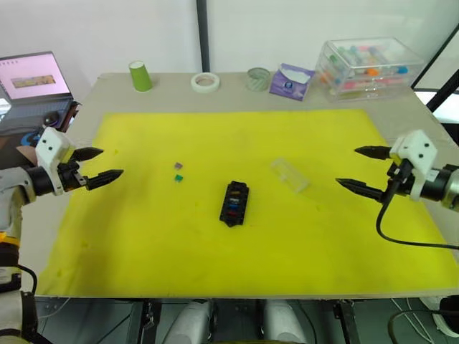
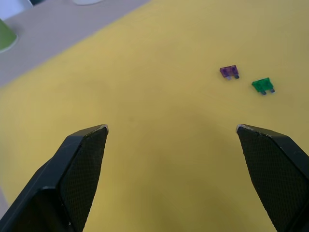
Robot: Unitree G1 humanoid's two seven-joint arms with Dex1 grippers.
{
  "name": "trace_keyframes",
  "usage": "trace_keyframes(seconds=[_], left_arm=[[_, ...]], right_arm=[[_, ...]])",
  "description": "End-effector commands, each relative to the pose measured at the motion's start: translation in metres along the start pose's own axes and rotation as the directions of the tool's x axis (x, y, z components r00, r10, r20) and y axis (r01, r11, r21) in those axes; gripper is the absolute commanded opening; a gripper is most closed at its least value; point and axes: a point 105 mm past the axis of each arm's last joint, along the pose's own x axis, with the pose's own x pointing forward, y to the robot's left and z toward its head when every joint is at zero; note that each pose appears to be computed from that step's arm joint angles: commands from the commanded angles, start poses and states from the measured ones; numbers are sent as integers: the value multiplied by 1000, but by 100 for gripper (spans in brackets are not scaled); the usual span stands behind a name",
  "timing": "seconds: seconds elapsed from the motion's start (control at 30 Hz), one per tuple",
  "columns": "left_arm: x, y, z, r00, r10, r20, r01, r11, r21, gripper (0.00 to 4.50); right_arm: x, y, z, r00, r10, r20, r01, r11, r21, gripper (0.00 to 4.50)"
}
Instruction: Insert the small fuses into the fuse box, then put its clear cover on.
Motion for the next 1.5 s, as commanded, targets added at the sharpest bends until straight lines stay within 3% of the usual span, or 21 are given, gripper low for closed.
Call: trace_keyframes(seconds=[0.03,0.2,0.3,0.4,0.63,0.73,1.03,1.13,1.5], left_arm=[[-7,-9,24,998,-2,69,18,973,-229,450],[-10,-19,36,985,-4,171,85,877,-473,450],[-10,-34,25,993,-54,104,111,717,-688,450],[-11,-51,15,983,-141,116,174,539,-824,450],[-7,-68,6,960,-189,205,263,364,-893,450],[8,-73,-9,971,-202,129,193,343,-919,450],[62,-71,0,962,-247,115,179,257,-950,450],[76,-76,-6,954,-292,71,141,228,-963,450],[91,-69,-10,954,-298,17,111,301,-947,450]], right_arm=[[18,15,41,987,84,139,-80,996,-34,448],[48,48,88,931,247,270,-233,969,-81,448],[64,73,117,879,345,330,-323,939,-122,448],[71,86,127,858,400,322,-374,916,-142,448],[79,97,133,847,420,325,-383,907,-174,448],[81,103,133,837,439,327,-405,898,-168,448],[82,105,132,840,443,314,-413,897,-160,448],[81,105,133,840,440,319,-415,898,-147,448],[76,109,133,850,428,308,-409,904,-127,448]])
